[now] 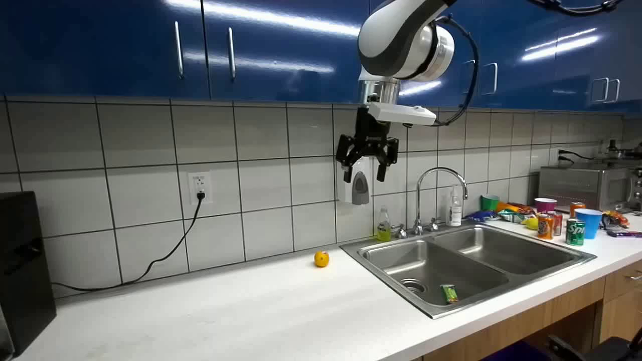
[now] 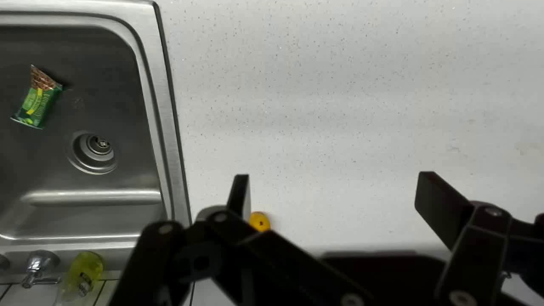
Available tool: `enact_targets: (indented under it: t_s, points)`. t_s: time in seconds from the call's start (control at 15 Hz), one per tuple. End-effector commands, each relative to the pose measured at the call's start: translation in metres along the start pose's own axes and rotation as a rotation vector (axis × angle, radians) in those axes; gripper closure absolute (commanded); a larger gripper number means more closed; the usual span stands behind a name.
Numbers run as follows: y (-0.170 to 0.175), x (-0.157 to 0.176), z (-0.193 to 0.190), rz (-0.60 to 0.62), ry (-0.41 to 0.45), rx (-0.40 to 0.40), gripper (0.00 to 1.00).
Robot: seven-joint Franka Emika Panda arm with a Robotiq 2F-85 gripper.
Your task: Move the green object, currently in the sink, to the left counter
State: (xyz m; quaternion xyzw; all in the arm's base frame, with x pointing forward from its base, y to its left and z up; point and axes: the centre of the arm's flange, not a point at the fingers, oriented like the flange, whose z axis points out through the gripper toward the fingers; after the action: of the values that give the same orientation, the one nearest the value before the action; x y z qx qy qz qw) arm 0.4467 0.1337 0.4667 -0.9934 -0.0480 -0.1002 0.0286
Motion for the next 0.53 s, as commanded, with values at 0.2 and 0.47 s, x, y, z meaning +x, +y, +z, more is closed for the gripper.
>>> enact_targets:
  t_s: [0.2,0.47]
  points:
    - [0.023,0.007,0.014,0.057,0.041,-0.019,0.00]
    - [0.075,0.002,0.025,0.180,0.084,-0.046,0.00]
